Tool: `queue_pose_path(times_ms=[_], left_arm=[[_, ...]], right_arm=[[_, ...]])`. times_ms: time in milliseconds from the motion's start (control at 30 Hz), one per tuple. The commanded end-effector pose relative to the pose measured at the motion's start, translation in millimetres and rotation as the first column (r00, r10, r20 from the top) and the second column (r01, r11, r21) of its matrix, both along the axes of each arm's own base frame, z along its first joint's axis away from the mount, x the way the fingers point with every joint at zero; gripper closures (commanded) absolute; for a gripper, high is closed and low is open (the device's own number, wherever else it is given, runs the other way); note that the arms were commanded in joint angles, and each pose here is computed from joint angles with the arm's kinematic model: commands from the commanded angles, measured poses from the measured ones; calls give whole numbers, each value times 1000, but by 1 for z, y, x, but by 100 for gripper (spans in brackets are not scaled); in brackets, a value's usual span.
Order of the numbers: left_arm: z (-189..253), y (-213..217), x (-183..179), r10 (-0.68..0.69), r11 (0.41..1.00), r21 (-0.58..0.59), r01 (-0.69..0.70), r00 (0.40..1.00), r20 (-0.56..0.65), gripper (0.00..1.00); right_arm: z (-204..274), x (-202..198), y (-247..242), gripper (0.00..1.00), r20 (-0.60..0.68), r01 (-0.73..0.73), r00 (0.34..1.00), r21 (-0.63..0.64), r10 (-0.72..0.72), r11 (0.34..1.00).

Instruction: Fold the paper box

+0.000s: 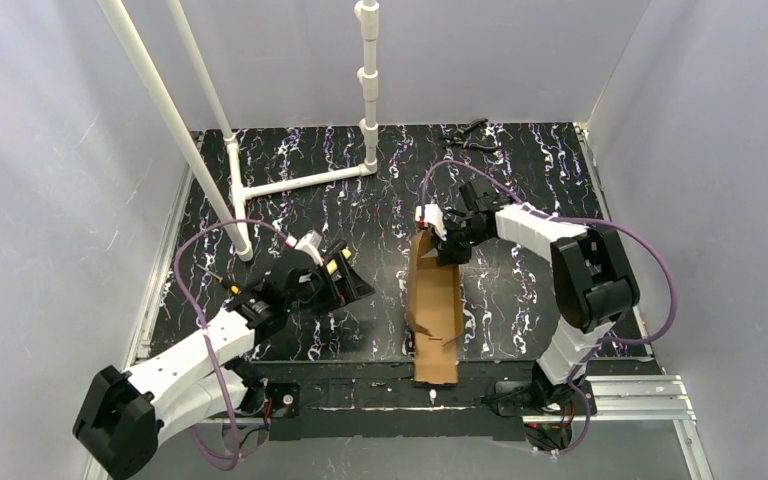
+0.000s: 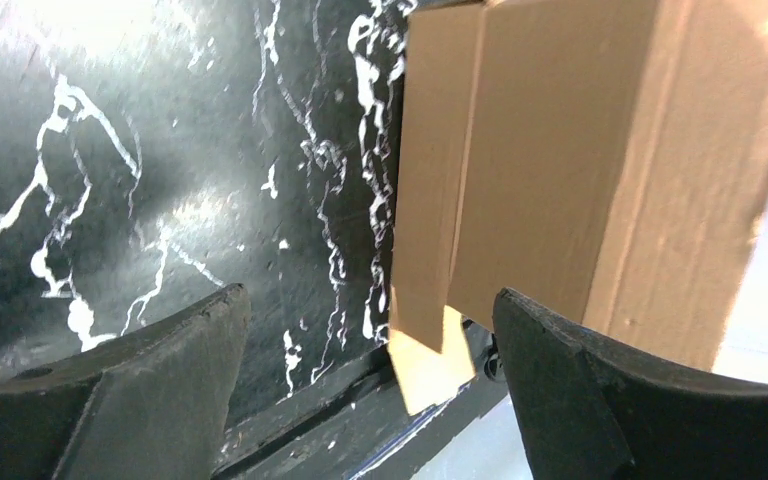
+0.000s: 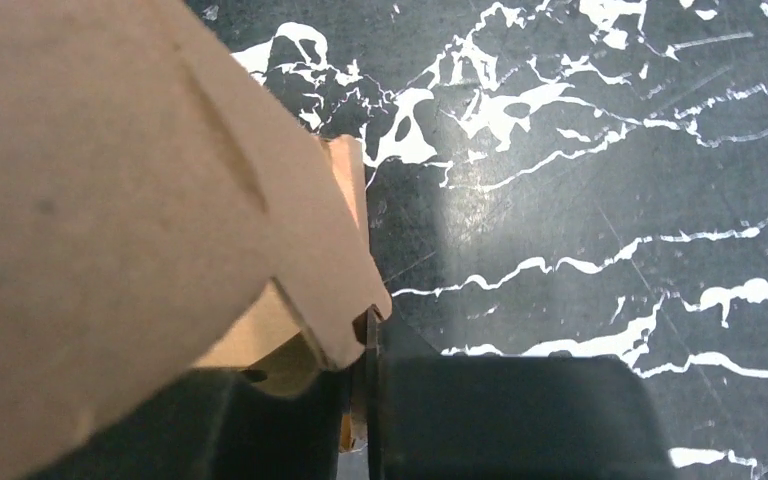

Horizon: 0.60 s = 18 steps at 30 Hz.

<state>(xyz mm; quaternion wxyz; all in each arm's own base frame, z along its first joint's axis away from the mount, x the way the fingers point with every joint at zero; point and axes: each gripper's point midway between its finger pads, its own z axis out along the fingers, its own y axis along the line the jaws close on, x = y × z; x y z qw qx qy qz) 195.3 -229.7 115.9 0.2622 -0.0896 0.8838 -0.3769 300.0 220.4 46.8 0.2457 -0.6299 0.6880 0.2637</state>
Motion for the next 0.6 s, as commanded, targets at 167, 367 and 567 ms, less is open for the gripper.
queue_pose_path(times_ms=[167, 367, 567], left_arm=[[2, 6, -22, 35, 991, -130, -40, 998, -45, 18], [-4, 11, -25, 54, 991, -120, -57, 998, -30, 19], [-13, 13, -23, 64, 994, -85, -68, 997, -41, 20]], right_arm=[[45, 54, -27, 99, 107, 523, 833, 165, -542, 836], [31, 66, -53, 86, 7, 801, 571, 212, -821, 559], [27, 68, -63, 71, -89, 850, 506, 220, -858, 479]])
